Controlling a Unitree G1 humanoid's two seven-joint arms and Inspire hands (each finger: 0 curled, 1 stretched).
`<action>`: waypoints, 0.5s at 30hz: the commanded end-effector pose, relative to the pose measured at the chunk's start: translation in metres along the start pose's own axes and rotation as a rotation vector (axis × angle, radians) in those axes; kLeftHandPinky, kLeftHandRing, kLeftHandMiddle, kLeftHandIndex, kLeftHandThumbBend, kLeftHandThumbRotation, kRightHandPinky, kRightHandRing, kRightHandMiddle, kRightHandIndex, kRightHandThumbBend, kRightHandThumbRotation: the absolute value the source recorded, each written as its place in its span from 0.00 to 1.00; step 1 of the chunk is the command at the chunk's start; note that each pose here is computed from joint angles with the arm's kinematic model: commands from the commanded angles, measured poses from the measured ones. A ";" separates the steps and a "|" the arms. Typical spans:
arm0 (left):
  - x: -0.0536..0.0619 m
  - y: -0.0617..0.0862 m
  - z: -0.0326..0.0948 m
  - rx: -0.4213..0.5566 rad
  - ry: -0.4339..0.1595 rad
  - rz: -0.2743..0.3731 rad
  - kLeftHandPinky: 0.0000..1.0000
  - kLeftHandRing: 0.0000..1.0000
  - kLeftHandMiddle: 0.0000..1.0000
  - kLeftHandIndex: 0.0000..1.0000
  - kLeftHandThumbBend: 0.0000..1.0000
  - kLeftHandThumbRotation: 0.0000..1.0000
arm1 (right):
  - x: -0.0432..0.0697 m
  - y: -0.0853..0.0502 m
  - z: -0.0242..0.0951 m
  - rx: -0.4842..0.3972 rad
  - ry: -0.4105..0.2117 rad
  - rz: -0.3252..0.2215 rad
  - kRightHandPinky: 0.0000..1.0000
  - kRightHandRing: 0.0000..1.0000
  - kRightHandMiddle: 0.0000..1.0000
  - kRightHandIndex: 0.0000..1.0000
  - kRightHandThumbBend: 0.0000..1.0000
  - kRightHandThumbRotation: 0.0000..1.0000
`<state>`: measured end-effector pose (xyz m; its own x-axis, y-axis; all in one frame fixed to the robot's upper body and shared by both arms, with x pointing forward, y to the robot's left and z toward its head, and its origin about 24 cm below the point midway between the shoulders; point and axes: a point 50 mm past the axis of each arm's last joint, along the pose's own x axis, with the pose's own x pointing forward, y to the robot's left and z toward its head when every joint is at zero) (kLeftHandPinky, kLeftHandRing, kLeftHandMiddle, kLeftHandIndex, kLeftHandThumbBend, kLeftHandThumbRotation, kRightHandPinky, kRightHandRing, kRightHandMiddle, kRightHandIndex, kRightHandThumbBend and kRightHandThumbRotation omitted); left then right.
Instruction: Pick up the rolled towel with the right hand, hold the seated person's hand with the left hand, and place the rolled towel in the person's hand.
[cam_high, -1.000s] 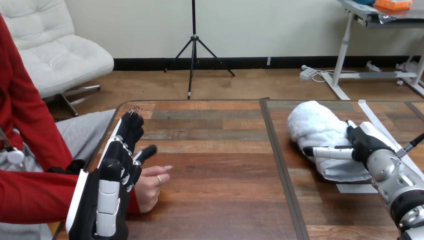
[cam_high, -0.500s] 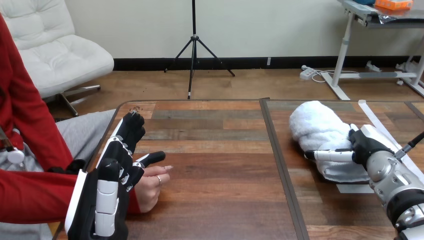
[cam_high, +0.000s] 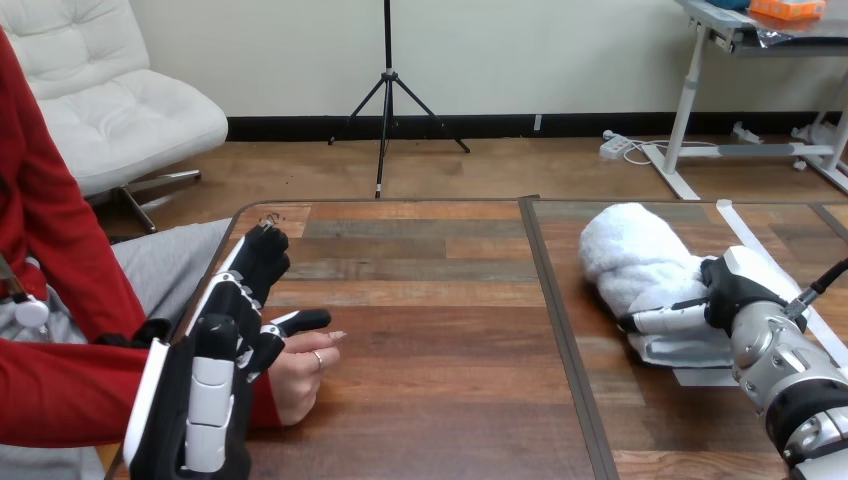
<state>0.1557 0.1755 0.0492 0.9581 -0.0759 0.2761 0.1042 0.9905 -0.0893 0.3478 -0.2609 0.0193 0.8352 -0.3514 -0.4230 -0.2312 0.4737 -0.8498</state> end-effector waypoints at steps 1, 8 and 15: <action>0.011 -0.001 0.014 0.006 -0.120 -0.012 0.71 0.95 0.93 0.90 0.73 0.96 | -0.002 0.014 0.006 -0.035 -0.019 0.036 0.39 0.50 0.55 0.52 0.92 0.01; 0.011 0.000 0.015 0.022 -0.129 -0.013 0.74 0.94 0.93 0.89 0.71 0.97 | -0.002 0.015 0.004 -0.056 -0.041 0.012 0.44 0.53 0.56 0.47 0.88 0.00; 0.011 0.001 0.016 0.028 -0.131 -0.009 0.73 0.93 0.93 0.88 0.71 0.96 | -0.003 0.016 0.003 -0.059 -0.057 0.006 0.45 0.52 0.55 0.45 0.84 0.00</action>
<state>0.1545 0.1780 0.0529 0.9465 -0.0800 0.3125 0.1067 0.9919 -0.0691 0.3504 -0.2571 0.0221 0.8696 -0.3289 -0.3683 -0.2054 0.4373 -0.8755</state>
